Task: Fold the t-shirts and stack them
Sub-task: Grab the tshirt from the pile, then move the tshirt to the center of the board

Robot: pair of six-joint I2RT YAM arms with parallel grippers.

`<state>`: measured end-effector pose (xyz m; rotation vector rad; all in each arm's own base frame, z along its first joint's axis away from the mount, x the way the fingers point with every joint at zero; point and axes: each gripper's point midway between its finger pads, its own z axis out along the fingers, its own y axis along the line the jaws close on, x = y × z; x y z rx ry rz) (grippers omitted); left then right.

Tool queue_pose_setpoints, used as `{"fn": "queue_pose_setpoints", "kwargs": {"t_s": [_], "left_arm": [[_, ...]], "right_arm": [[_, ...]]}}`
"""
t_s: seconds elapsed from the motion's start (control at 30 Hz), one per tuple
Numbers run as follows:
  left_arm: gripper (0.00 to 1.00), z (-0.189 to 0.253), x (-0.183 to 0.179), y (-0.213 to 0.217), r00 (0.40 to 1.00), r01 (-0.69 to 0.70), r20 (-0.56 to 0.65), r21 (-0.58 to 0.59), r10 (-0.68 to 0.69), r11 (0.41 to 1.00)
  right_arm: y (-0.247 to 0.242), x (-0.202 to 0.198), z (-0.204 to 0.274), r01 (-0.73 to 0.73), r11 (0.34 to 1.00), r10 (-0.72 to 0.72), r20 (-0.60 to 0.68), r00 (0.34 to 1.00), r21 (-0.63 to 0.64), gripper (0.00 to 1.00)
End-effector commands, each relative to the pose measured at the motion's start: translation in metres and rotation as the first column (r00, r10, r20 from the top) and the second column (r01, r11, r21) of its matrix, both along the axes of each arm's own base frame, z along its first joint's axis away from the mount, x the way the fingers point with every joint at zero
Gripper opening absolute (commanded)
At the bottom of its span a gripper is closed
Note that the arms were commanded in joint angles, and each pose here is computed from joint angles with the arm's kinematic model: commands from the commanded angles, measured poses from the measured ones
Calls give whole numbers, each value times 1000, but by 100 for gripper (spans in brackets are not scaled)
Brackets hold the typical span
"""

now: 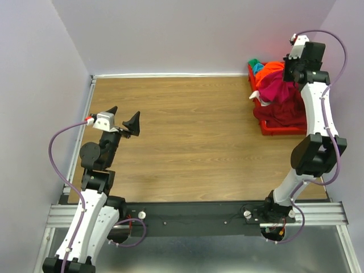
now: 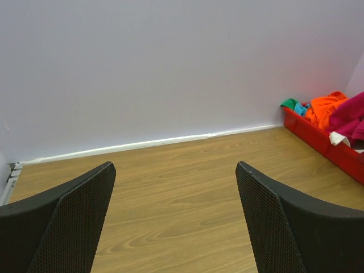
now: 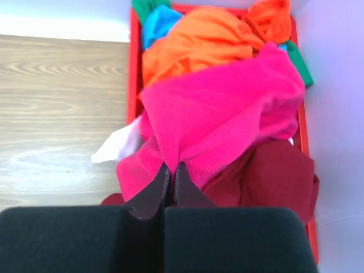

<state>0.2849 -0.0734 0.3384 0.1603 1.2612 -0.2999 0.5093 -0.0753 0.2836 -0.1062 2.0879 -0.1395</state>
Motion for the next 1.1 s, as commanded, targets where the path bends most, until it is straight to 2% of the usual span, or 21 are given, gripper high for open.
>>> {"fn": "queue_pose_setpoints", "kwargs": {"t_s": [0.0,0.13,0.17,0.33,0.4,0.43,0.47,0.5,0.53,0.6,0.63,0.7,0.73,0.77,0.83,0.97,1.0,1.07], "left_arm": [[94,9,-3,-3,1000,15,20,16,-16,1000],[93,6,0,-3,1000,14,6,22,-14,1000],[93,3,1,-4,1000,17,-2,25,-17,1000],[92,-2,6,-7,999,25,-20,40,-24,999],[92,-3,7,-7,999,29,-20,50,-28,998],[92,-4,8,-9,999,34,-23,54,-33,998],[92,-5,8,-9,999,35,-24,56,-34,998],[92,-6,8,-10,999,40,-24,66,-39,997],[92,-7,8,-10,999,43,-23,69,-41,997],[91,-7,8,-11,999,47,-22,75,-46,996],[90,-8,7,-13,998,60,-19,86,-58,995],[90,-8,7,-14,998,64,-14,91,-63,994],[89,-8,6,-16,997,72,-12,99,-72,992],[89,-7,5,-16,997,74,-5,101,-74,992],[89,-7,5,-17,997,79,-1,105,-79,991],[89,-6,0,-20,995,97,15,117,-99,988],[89,-6,0,-21,994,104,21,122,-107,987],[89,-5,-2,-23,993,114,27,128,-118,985]], "right_arm": [[18,-8,71,-89,996,87,130,988,5,1],[29,-17,138,-129,992,124,259,958,5,1],[38,-26,166,-168,986,161,324,932,-4,1],[80,-58,234,-364,931,312,470,825,20,0],[113,-80,260,-520,853,424,526,738,43,1],[131,-91,271,-611,791,494,551,673,37,1],[143,-100,279,-660,750,528,568,631,36,1],[154,-110,286,-703,705,532,585,612,95,1],[169,-122,297,-768,636,580,611,539,75,1],[186,-135,304,-828,551,611,628,483,102,1],[195,-141,304,-848,509,612,629,479,151,1],[227,-154,305,-893,423,650,636,416,152,1],[232,-153,299,-896,413,657,629,416,161,1],[255,-159,293,-914,364,677,623,393,180,1],[267,-156,281,-916,354,687,611,393,190,1],[289,-132,226,-889,354,707,539,457,289,1],[297,-126,199,-881,351,726,502,469,316,2],[302,-112,169,-857,391,724,463,511,335,6]]}}
